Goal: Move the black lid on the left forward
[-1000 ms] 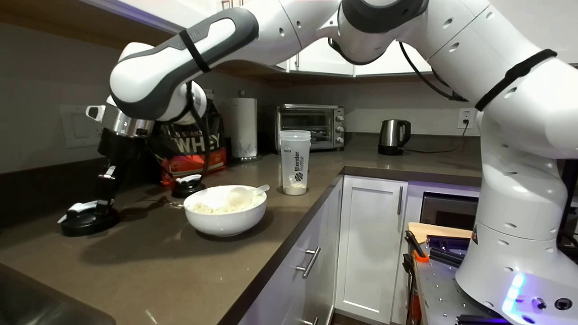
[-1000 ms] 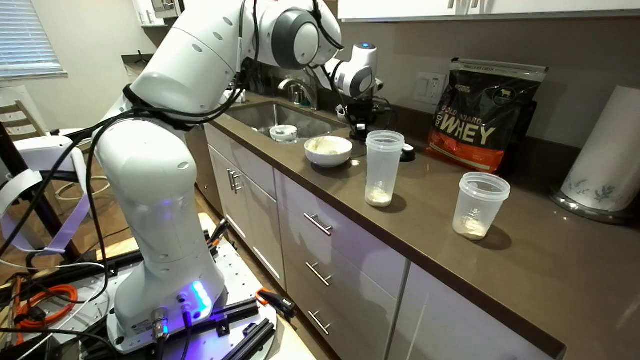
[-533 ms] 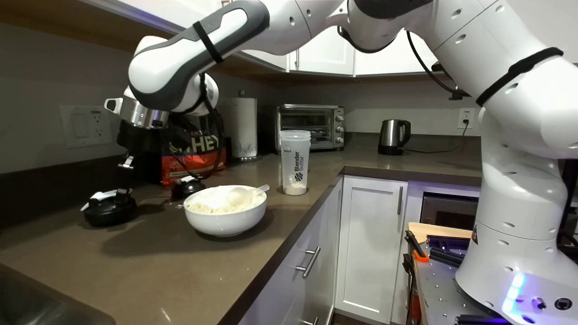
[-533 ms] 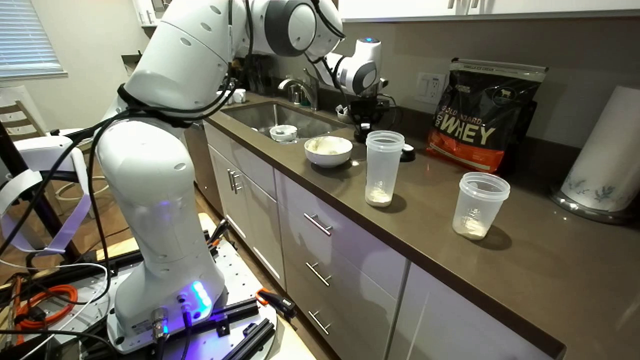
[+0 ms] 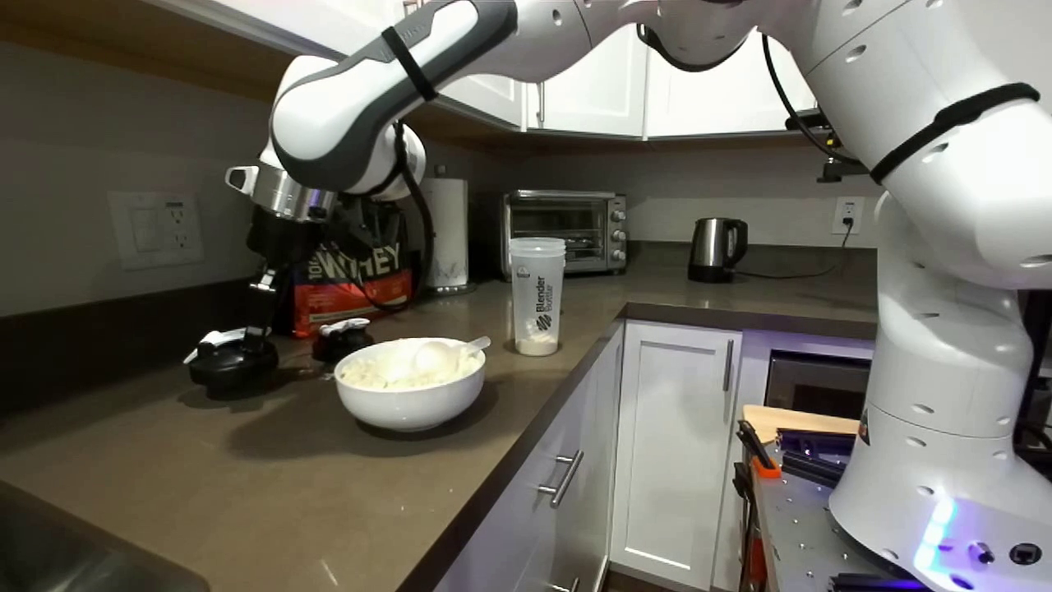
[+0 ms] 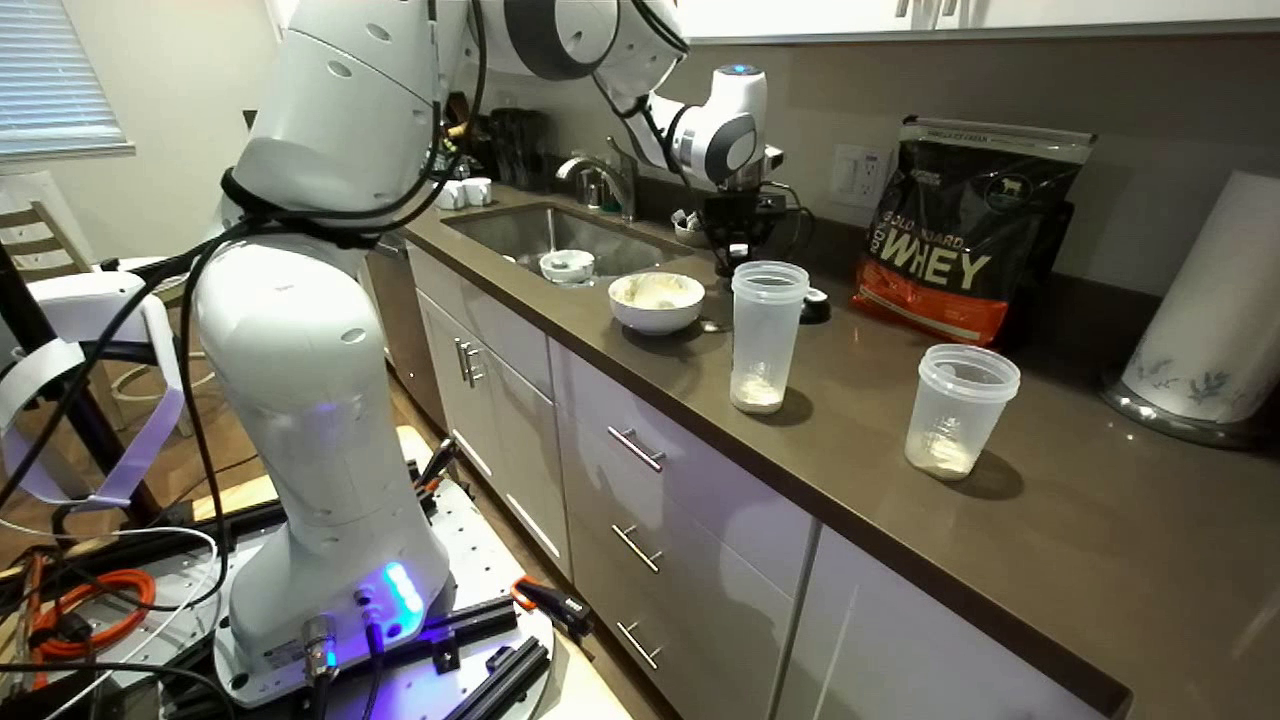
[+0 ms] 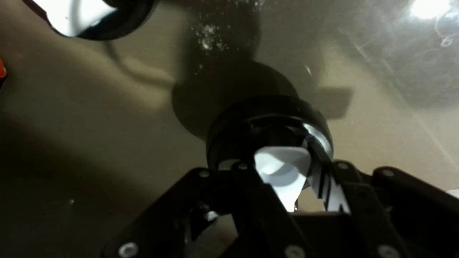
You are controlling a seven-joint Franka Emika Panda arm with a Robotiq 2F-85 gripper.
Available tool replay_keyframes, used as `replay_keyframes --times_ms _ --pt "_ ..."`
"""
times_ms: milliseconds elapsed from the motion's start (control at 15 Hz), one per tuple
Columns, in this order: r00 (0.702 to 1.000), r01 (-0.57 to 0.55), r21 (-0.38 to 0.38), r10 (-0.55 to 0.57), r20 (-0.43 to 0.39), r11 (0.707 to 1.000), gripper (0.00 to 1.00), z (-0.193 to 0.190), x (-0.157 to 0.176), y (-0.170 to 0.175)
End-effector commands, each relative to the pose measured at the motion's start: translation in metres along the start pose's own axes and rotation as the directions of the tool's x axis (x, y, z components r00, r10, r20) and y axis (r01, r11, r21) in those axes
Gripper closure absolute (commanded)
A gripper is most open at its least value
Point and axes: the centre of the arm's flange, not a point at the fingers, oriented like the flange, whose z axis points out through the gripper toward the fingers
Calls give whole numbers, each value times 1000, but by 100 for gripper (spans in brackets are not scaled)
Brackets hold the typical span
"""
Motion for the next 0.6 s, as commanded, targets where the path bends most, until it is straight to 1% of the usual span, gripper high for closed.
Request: replay_keyframes --times_ms 0,267,533 --pt "1000 -11 -26 10 -18 1000 87 -21 -25 -15" --pt "1000 -15 -44 14 -22 999 87 -31 -41 -23" --pt "1000 -26 -63 25 -3 998 87 -41 -57 -28"
